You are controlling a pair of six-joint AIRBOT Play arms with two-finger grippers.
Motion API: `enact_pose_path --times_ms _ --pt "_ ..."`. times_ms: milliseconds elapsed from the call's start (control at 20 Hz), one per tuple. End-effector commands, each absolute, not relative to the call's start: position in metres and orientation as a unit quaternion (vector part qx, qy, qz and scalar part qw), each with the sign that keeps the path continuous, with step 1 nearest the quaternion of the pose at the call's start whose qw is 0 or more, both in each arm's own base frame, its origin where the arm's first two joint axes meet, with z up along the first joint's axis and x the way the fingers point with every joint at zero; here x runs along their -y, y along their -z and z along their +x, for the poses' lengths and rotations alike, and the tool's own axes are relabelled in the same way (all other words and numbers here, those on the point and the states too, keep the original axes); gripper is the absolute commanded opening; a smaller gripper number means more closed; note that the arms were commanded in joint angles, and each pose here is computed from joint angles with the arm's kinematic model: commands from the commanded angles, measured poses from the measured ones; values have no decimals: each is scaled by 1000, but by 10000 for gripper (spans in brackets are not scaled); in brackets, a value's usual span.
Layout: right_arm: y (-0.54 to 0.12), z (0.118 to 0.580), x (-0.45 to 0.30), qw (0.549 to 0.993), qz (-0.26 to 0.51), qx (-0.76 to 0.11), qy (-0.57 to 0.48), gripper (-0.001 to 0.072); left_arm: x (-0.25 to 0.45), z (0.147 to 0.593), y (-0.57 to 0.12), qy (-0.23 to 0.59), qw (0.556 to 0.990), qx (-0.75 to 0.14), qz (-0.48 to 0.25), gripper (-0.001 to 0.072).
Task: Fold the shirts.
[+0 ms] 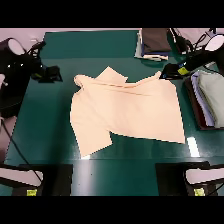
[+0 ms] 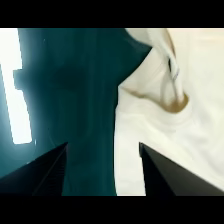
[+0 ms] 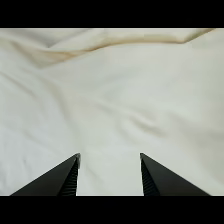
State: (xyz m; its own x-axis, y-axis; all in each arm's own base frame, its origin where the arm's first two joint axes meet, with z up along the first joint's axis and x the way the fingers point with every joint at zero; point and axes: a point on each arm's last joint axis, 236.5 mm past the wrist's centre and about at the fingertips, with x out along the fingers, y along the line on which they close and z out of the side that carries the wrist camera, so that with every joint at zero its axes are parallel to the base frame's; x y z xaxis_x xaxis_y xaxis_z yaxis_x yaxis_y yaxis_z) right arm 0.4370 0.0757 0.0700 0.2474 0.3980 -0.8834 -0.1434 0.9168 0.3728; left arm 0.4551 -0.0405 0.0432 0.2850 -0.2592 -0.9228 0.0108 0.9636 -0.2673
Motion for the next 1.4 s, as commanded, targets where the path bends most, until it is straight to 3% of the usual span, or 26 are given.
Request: enact_pose_path --times_ms 0,300,550,800,850,950,1250,1350 --pt "-79 404 -86 779 110 -587 -190 428 34 397 -11 85 767 -624 -124 524" --pt "-85 364 -86 799 110 -563 -183 428 70 297 62 121 708 -673 -175 523" --pt "-96 354 -86 810 107 -547 -182 428 100 299 74 151 714 -639 -244 523" --pt "-100 350 -85 810 107 -548 -182 428 139 303 76 181 732 -624 -203 521" --pt "-98 347 -83 805 108 -554 -181 428 143 301 76 182 730 -627 -203 452" --pt "-91 337 -67 792 117 -576 -166 428 146 299 74 185 724 -632 -204 30" --pt "2 245 29 697 221 -682 -18 443 148 310 43 218 727 -627 -172 25" --pt "35 204 57 665 259 -699 44 557 149 315 38 225 734 -620 -165 25"
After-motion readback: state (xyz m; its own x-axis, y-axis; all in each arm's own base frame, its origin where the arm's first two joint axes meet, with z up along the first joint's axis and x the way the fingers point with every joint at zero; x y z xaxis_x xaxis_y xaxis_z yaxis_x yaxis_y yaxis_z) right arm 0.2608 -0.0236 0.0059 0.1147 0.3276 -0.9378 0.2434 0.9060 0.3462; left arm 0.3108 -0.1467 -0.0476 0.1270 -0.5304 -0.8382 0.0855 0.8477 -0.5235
